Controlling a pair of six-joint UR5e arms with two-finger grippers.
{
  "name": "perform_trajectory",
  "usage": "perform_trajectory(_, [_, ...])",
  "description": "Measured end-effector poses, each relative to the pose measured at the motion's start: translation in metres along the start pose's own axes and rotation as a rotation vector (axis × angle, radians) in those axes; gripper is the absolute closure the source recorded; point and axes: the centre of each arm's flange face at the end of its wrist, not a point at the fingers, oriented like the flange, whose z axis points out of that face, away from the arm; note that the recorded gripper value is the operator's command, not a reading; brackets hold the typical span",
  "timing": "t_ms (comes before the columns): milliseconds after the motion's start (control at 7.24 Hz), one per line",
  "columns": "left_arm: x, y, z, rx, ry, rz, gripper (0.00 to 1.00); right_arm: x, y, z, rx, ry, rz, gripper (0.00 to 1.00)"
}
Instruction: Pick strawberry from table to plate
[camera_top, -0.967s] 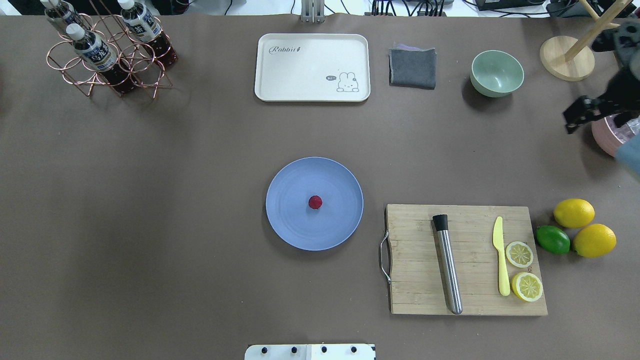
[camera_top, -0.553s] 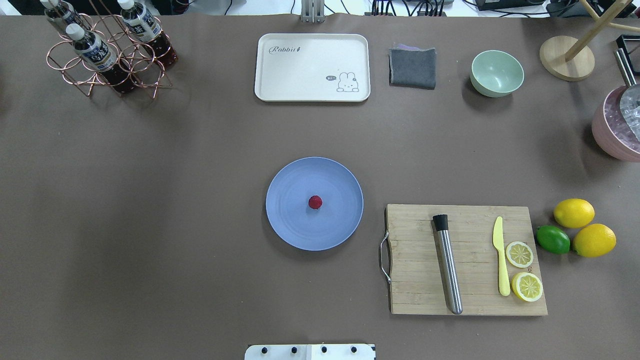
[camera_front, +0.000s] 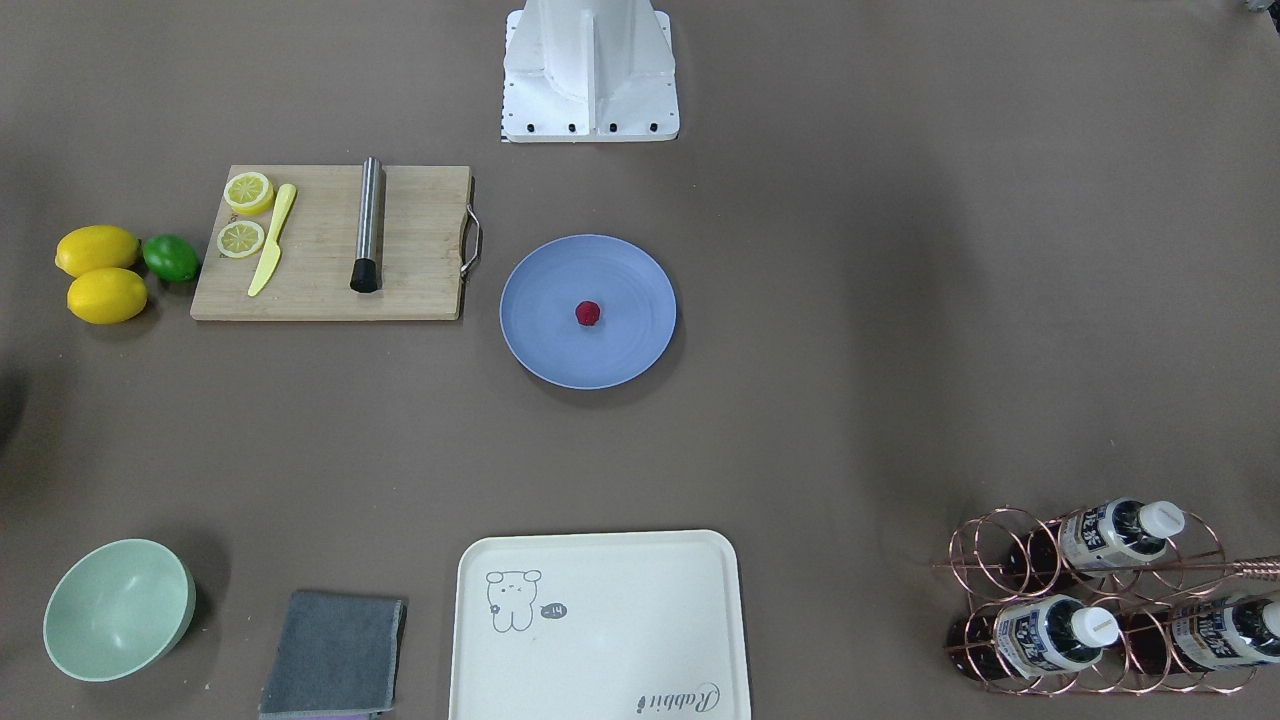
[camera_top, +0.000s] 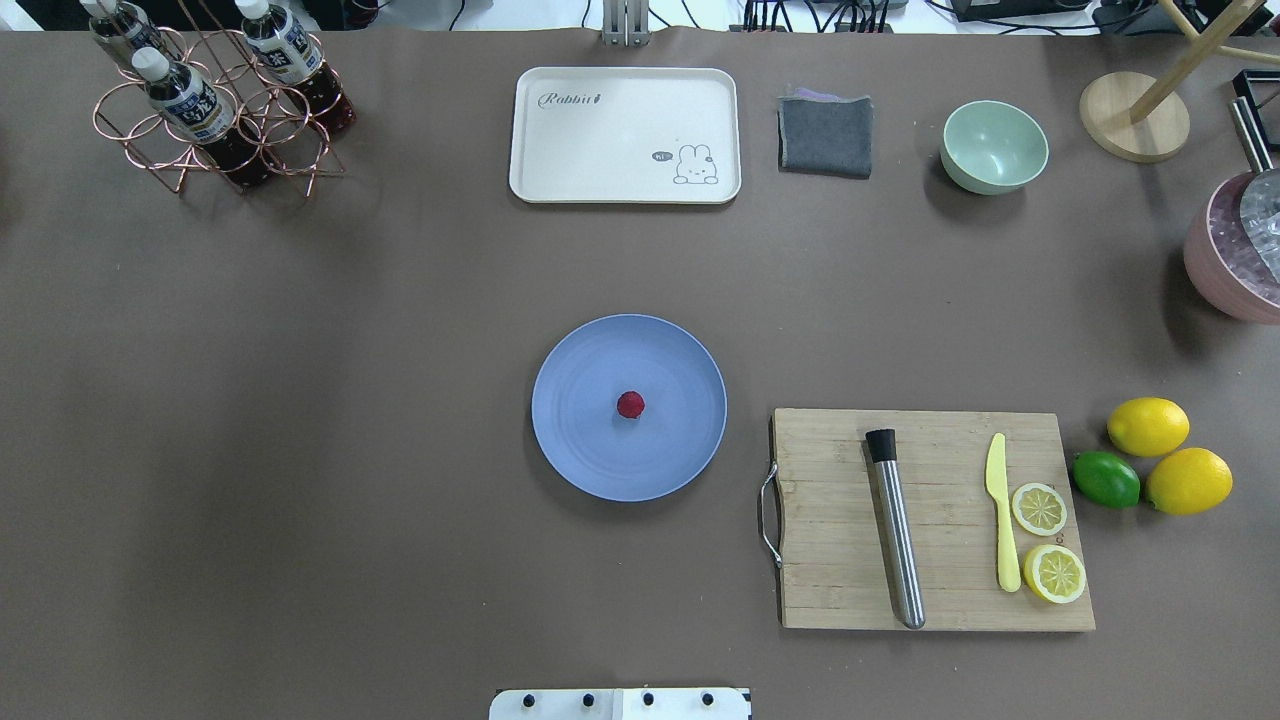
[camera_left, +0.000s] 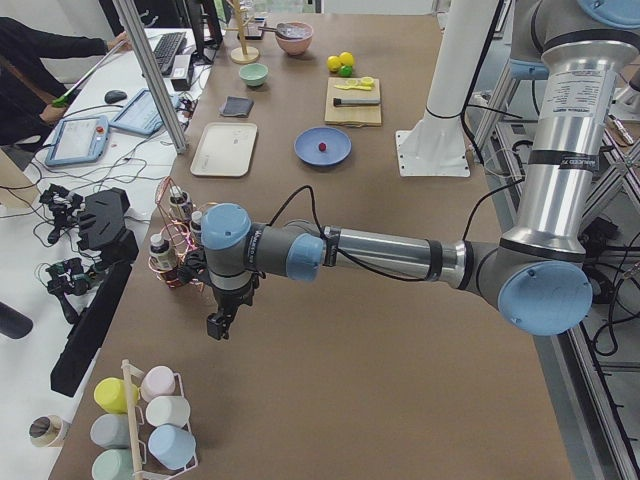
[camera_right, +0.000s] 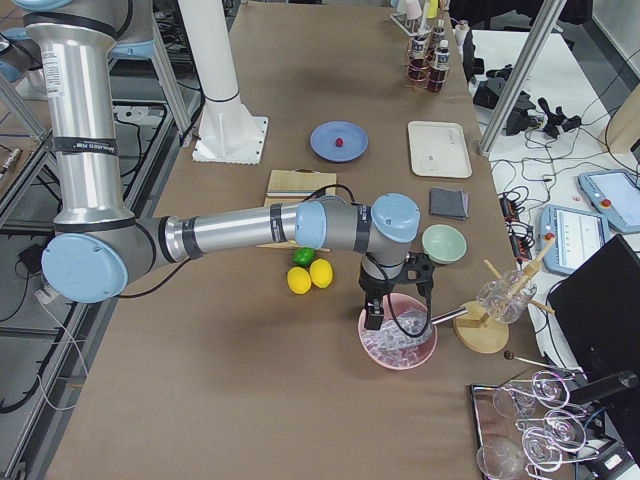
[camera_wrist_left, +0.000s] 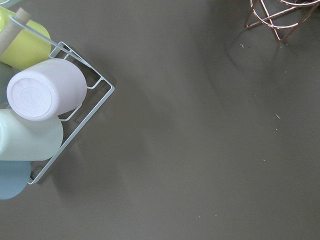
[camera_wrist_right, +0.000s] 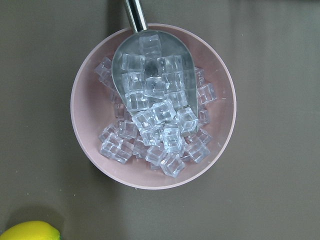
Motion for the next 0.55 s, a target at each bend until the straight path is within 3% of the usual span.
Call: perform_trajectory(553, [0.0006, -0.0021, -0.0005, 0.001, -0.001, 0.001, 0.02, -0.0028, -0.0038, -0.0051, 0.01, 0.001, -0.004, 0.0])
